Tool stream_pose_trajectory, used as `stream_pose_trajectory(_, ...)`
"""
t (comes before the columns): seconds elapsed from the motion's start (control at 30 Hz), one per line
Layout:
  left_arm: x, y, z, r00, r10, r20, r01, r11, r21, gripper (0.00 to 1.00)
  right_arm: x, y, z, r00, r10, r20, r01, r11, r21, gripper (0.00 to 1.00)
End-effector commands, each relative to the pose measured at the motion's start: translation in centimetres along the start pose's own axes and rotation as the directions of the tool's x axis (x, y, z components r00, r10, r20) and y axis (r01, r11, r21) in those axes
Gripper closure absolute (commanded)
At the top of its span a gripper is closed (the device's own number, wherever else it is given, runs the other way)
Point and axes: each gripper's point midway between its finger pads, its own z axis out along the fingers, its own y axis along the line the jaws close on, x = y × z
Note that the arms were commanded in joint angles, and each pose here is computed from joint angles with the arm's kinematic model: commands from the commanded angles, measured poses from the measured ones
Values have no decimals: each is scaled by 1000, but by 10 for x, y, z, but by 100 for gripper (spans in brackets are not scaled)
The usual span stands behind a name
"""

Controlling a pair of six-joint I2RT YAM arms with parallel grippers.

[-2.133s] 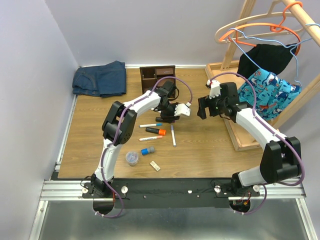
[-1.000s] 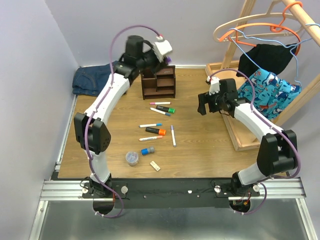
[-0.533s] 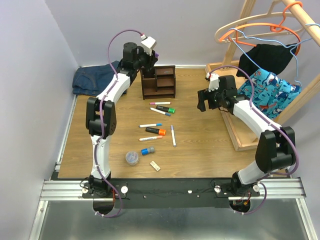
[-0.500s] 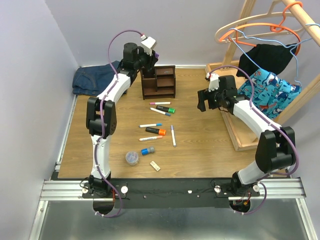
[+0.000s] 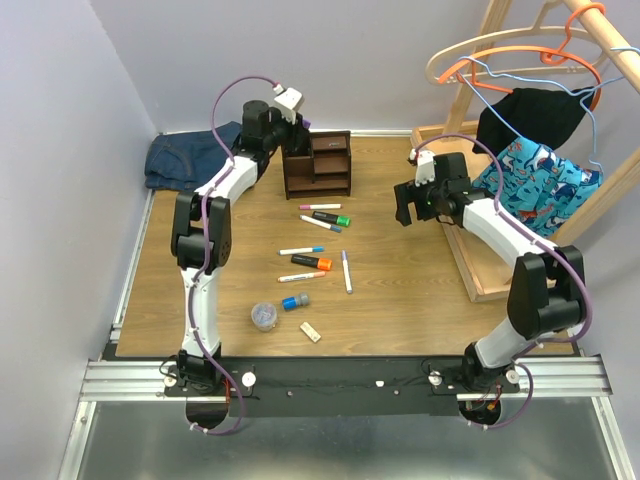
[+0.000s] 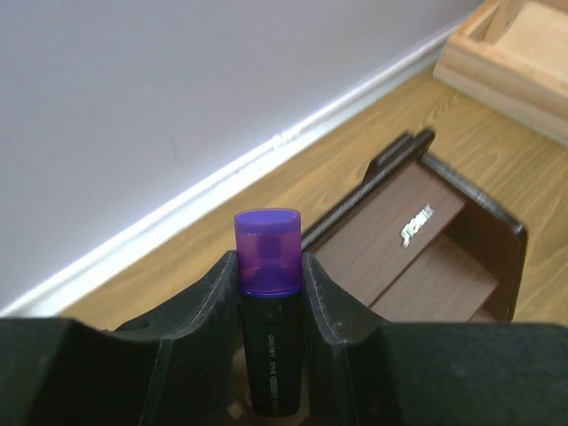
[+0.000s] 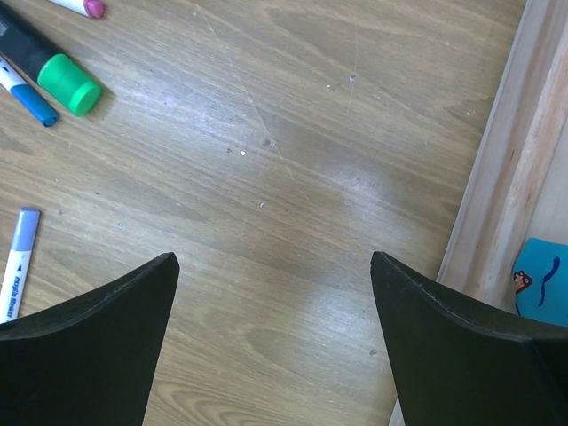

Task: Sort the stationery into containers
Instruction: Place the pen in the storage box, then pick up the pen from the center of the board.

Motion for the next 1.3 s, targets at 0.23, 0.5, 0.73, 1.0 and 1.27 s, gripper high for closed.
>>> stream_pose_trajectory(0.23,-66,-14,-30,992,59,113,-67,995,69,51,-13,-8,0,999,-24,24,23,999,24,3)
stream_pose_trajectory(0.5,-62,-100,-78,977,212,36,-207,883,422,45,-1,-3,-3,999,-29,31,29,1000,13,3)
stream_pose_trajectory(0.73,18,-188,-124,787,617,-31,-369,509,778,44,0,-1,-7,998,-60,26,60,998,-5,3)
stream_pose_trajectory(1.0,79,-205,-112,686,722,-93,-326,419,847,44,2,3,-14,998,-35,42,36,999,-9,3)
stream_pose_trajectory(1.27,115,-207,-94,603,784,-144,-294,387,874,44,6,9,-22,998,-17,55,19,999,-26,3)
